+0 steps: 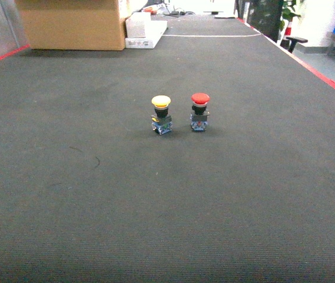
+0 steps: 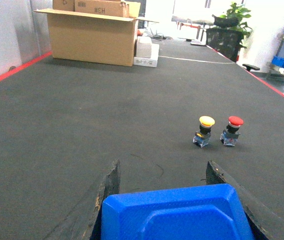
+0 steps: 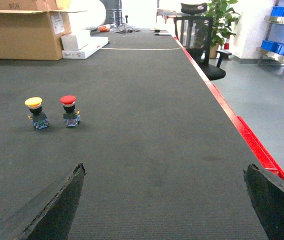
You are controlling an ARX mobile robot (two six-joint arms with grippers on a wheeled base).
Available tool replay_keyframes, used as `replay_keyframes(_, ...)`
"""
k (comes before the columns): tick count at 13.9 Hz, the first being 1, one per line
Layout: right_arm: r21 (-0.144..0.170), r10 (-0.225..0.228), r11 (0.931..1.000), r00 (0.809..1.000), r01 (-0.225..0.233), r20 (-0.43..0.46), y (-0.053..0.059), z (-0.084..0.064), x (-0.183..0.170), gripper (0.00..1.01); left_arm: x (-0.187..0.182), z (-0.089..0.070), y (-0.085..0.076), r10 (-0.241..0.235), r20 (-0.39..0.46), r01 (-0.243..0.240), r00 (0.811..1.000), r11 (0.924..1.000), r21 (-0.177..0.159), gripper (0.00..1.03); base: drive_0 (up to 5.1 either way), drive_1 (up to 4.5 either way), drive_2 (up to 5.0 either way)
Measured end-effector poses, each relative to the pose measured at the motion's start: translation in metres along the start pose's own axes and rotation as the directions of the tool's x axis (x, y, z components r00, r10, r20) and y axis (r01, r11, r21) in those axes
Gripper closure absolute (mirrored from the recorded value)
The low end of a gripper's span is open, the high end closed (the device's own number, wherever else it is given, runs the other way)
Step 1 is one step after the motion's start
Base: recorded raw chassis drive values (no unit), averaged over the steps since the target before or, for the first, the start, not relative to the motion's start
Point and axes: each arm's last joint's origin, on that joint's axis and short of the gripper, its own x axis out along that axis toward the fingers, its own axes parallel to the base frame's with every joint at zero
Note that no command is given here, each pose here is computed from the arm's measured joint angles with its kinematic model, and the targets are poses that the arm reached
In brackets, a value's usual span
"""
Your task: Pick blue part to blue bin on bottom shelf
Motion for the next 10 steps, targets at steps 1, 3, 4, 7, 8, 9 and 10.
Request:
replay_keyframes(1,0.000,0.000,1.0000,1.000,0.000,0.000,0.0000,0.0000,0.0000,0.03,0.0000,-0.0002,0.0000,0.000,0.000,0.000,1.000,1.0000,0.003,0.59,0.0,0.00,0.0)
replay_keyframes(3,0.000,0.000,1.0000,1.000,0.000,0.000,0.0000,0.0000,0.0000,0.03,0.0000,-0.0002,0.0001,0.003,0.000,-0.003,1.000,1.0000,0.004,0.59,0.0,0.00,0.0)
replay_keyframes(4,0.000,0.000,1.0000,1.000,0.000,0.000,0.0000,0.0000,0.0000,0.03,0.0000,-0.0002,0.0001,0.002,0.000,-0.002,1.000,1.0000,0.005,0.59,0.0,0.00,0.0)
replay_keyframes(7,0.000,0.000,1.0000,1.000,0.000,0.000,0.0000,0.0000,0.0000,0.03,0.0004,-0.0012,0.0000,0.002,-0.006,-0.002,1.000,1.0000,0.008,0.59,0.0,0.00,0.0)
replay_keyframes(8,0.000,0.000,1.0000,1.000,0.000,0.000,0.0000,0.0000,0.0000,0.03,0.0003,-0.0009,0.0000,0.003,-0.003,-0.003,1.000,1.0000,0.007,0.59,0.0,0.00,0.0)
replay_keyframes(9,0.000,0.000,1.0000,1.000,0.000,0.000,0.0000,0.0000,0.0000,0.03,0.0002,-0.0009,0.0000,0.003,-0.003,-0.003,1.000,1.0000,0.007,0.59,0.0,0.00,0.0)
replay_keyframes(10,0.000,0.000,1.0000,1.000,0.000,0.001,0.0000,0.0001,0.0000,0.03,0.0003,-0.0008,0.0001,0.003,-0.002,-0.003,1.000,1.0000,0.007,0.59,0.0,0.00,0.0)
